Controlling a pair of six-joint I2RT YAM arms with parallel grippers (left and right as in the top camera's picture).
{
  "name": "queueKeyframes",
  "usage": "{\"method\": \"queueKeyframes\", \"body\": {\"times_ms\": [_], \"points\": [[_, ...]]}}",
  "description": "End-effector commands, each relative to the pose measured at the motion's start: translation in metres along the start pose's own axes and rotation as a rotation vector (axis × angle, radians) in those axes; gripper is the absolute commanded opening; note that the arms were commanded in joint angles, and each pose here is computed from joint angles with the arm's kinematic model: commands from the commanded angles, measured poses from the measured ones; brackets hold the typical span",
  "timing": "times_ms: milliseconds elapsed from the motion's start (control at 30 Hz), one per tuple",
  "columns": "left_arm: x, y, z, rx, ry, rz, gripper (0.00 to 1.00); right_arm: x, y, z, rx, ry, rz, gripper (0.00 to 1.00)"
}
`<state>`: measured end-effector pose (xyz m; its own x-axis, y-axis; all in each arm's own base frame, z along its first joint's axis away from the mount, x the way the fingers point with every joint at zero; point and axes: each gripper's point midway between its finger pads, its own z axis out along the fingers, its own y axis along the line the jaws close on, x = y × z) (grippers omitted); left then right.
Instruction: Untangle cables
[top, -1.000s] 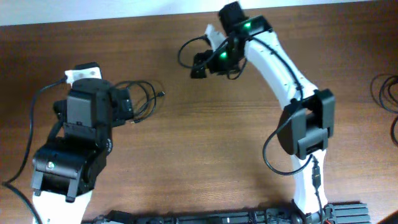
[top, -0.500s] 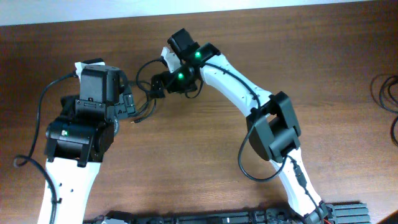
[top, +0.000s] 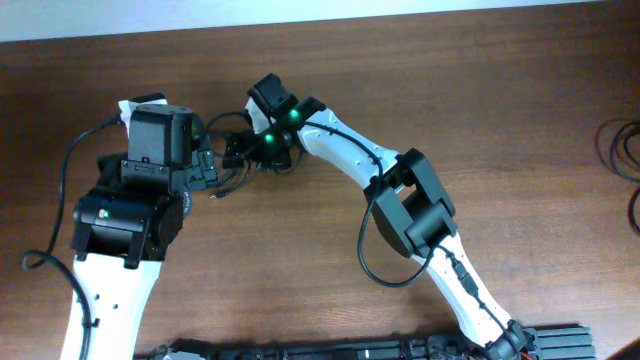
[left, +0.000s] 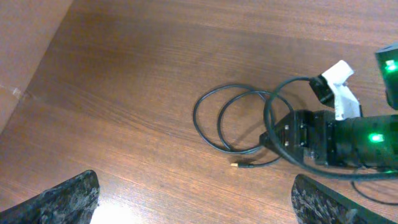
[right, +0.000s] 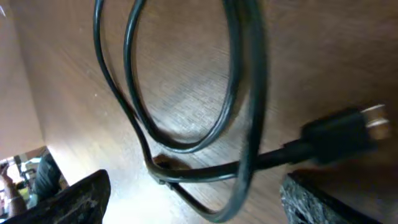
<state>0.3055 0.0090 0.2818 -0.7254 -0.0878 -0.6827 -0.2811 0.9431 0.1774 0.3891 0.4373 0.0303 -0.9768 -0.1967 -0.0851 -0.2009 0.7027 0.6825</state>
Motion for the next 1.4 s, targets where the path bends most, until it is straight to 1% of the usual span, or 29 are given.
{"method": "queueKeyframes", "body": {"times_ms": [0,133,267,333,367,433,533,567,633,733,867,967,1167,1200,1367], "points": [[-0.004,0.005,-0.005,-0.011,-0.021,-0.029,0.99,0.014,-0.003,0.021,0.009,0.035,0.016,0.83],[-0.004,0.005,-0.005,-0.011,-0.021,-0.030,0.99,0.011,0.005,0.028,-0.005,0.013,0.005,0.81],[-0.004,0.005,-0.005,-0.011,-0.021,-0.030,0.99,0.007,0.001,0.033,0.054,-0.032,0.014,0.59],[-0.004,0.005,-0.005,-0.011,-0.021,-0.029,0.99,0.005,-0.002,0.035,0.085,-0.055,0.008,0.52],[-0.004,0.005,-0.005,-0.011,-0.021,-0.029,0.99,0.003,-0.005,0.035,0.104,-0.069,0.006,0.47],[-0.004,0.005,-0.005,-0.011,-0.021,-0.030,0.99,-0.001,-0.011,0.035,0.149,-0.101,0.002,0.34],[-0.004,0.005,-0.005,-0.011,-0.021,-0.029,0.99,-0.007,-0.018,0.033,0.190,-0.133,0.001,0.08],[-0.004,0.005,-0.005,-0.011,-0.021,-0.030,0.99,-0.008,-0.018,0.032,0.190,-0.135,0.002,0.04],[-0.004,0.005,-0.005,-0.011,-0.021,-0.029,0.99,-0.011,-0.024,0.027,0.197,-0.135,-0.009,0.04],[-0.004,0.005,-0.005,-0.011,-0.021,-0.029,0.99,-0.015,-0.042,0.010,0.209,-0.117,0.042,0.04],[-0.004,0.005,-0.005,-0.011,-0.021,-0.029,0.99,-0.021,-0.055,-0.022,0.136,-0.062,0.053,0.04],[-0.004,0.005,-0.005,-0.011,-0.021,-0.029,0.99,-0.031,-0.073,-0.052,0.131,-0.068,0.099,0.04],[-0.004,0.005,-0.005,-0.011,-0.021,-0.029,0.99,-0.060,-0.103,-0.129,0.143,-0.168,0.118,0.04],[-0.004,0.005,-0.005,-0.011,-0.021,-0.029,0.99,-0.067,-0.111,-0.152,0.147,-0.204,0.140,0.04],[-0.004,0.005,-0.005,-0.011,-0.021,-0.029,0.99,-0.086,-0.138,-0.231,0.155,-0.336,0.181,0.04]]}}
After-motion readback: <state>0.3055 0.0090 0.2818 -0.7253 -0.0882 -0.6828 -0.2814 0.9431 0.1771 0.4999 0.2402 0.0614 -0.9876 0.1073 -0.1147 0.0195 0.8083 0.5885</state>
